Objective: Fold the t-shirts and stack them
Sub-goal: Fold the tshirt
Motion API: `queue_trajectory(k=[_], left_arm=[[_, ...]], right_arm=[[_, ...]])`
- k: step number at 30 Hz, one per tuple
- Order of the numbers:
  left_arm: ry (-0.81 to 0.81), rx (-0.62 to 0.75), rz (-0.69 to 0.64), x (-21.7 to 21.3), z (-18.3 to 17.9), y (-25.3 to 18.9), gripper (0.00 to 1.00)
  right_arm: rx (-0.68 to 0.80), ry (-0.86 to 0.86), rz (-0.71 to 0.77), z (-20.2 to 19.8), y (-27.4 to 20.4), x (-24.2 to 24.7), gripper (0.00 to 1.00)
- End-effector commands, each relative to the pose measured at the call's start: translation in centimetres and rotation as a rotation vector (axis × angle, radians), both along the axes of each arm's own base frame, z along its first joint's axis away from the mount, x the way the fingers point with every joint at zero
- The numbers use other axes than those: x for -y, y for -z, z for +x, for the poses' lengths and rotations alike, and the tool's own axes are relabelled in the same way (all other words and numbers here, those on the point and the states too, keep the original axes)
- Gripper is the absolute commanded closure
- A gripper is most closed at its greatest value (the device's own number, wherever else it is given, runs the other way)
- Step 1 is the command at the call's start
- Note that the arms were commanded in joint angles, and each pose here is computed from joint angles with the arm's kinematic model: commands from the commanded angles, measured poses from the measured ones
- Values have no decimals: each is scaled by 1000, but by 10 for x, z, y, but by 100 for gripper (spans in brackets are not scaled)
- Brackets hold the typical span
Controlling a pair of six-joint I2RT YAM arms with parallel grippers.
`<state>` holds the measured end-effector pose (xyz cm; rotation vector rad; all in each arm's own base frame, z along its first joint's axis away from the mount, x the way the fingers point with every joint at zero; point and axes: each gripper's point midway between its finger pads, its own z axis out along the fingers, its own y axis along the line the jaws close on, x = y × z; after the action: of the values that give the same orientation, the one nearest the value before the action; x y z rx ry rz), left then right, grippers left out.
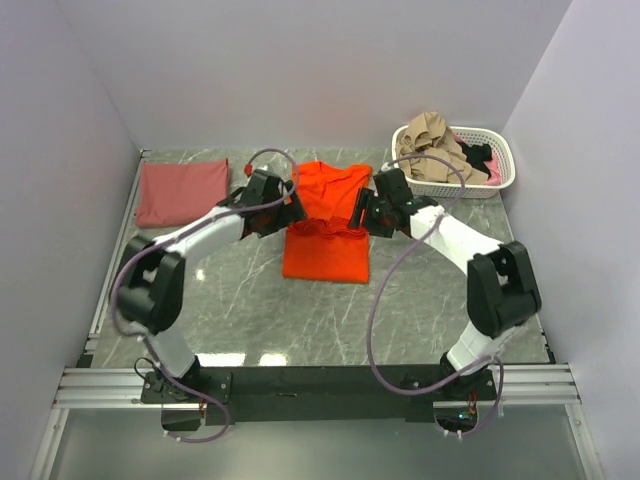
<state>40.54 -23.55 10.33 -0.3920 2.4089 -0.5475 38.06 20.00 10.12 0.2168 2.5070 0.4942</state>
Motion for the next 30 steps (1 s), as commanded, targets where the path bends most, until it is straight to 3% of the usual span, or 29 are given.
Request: queue_trajectory(k=[1,6,13,22,26,30], left_arm=[[-22,97,-65,-11,-17,-43,1],[-93,45,-17,-46,-66,-21,1],[-197,-55,42,-99,-143,11,1],[-245,-28,-22,-111,-169,0,1],[-253,-9,-16,-115,-168,-8,1],[-241,-12,-31,-112,-170,-5,1]], right_arm=[[99,-103,63,-10,-29,-18,29],[85,-217,-17,-28,-8,-51,27],[85,-192,-192,-5,22,-72,26],[151,-44,-371,67,34,-70,25],[194,49,-349,114,15,-65,25],[242,78,-306,126,-20,-59,25]])
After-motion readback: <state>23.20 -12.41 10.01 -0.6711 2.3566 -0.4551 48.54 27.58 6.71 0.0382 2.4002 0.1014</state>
